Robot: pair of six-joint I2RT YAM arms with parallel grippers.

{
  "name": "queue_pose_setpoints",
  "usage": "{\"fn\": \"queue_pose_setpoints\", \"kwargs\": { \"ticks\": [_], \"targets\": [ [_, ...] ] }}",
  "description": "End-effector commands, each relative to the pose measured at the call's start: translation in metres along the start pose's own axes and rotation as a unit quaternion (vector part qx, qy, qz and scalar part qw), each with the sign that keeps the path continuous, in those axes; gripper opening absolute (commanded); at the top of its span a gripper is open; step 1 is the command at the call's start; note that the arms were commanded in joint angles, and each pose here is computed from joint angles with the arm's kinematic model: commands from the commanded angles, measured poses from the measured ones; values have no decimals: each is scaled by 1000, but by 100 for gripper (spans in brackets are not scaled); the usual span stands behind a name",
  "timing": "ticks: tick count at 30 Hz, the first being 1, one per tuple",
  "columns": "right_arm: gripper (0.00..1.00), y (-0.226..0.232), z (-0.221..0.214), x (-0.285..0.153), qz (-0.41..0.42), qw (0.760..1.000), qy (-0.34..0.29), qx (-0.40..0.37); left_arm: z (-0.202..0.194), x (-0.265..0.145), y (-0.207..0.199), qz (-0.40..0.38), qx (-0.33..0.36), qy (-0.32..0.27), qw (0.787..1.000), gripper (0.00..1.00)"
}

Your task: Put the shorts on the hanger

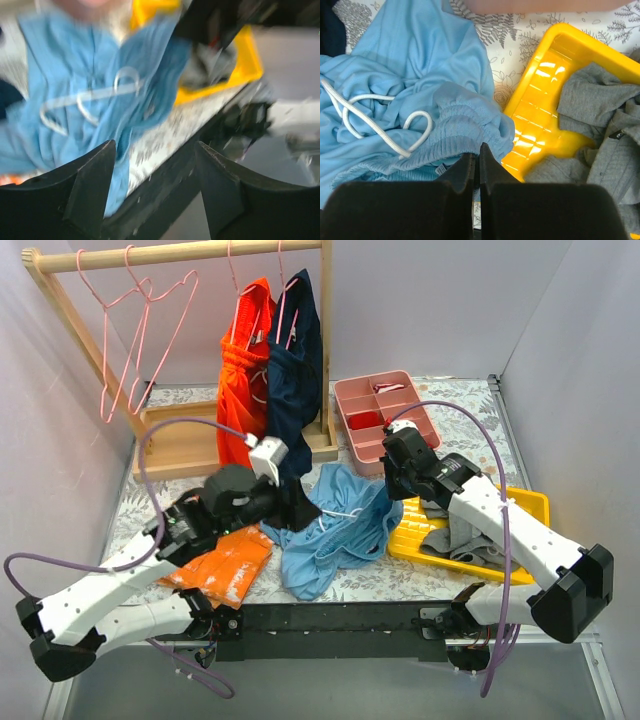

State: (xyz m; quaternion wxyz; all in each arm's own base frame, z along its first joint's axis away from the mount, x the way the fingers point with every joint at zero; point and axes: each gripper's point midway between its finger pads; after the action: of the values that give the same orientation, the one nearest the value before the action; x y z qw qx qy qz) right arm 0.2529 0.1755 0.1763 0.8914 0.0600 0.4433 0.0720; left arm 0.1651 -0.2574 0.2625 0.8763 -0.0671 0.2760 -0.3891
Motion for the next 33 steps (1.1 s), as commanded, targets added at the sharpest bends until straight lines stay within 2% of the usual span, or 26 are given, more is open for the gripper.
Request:
{"fn": "queue_pose_setpoints", "kwargs": {
  "ticks": [1,2,3,4,5,7,9,10,11,12,13,16,18,23,25,29,33],
  "targets": [
    [1,11,15,-6,38,998,-41,5,139,-67,2,77,33,-194,977,64],
    [1,12,12,-5,41,998,-38,5,176,-91,-1,93,37,-239,966,65],
    [1,14,10,-4,48,998,-33,5,181,-75,12,142,53,-219,964,67],
    [1,16,10,-5,55,998,-35,6,192,-76,20,173,64,-224,957,68],
    [1,17,7,-3,61,998,-34,5,207,-80,40,237,94,-229,939,70],
    [1,19,3,-1,71,997,-28,2,243,-84,69,303,99,-253,914,71],
    [1,20,-4,2,75,997,-17,-4,276,-99,88,311,98,-283,902,71],
    [1,19,-6,3,75,997,-14,-5,287,-107,132,357,81,-284,886,71],
    [1,19,-8,3,78,997,-13,-5,294,-107,145,346,71,-288,890,70],
    [1,19,-14,6,80,997,-6,-7,302,-114,159,354,63,-296,885,70],
    [1,19,-14,5,85,996,-8,-10,310,-133,184,382,54,-307,870,69],
    [1,18,-24,8,93,996,1,-13,326,-166,212,401,54,-350,845,71],
    [1,17,-30,11,92,996,11,-16,332,-181,233,411,51,-359,836,71],
    [1,19,-36,13,103,994,17,-25,331,-208,265,415,58,-352,837,64],
    [1,20,-39,15,108,993,22,-30,327,-205,278,404,54,-340,848,61],
    [1,21,-42,15,116,992,26,-42,320,-186,296,365,35,-310,878,47],
    [1,21,-45,18,117,991,33,-50,314,-175,304,356,33,-297,886,41]
  ]
}}
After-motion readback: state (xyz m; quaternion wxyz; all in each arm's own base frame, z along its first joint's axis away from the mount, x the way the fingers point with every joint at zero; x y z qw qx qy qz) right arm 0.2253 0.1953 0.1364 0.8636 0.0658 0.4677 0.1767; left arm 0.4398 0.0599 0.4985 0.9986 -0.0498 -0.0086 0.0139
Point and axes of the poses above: each gripper's point midway between its finger pads, its own x axis out along the fingers, its own y axis along the line the jaws close on, z = x × y, and after that the axes turned 12 degrees about x, right-handed
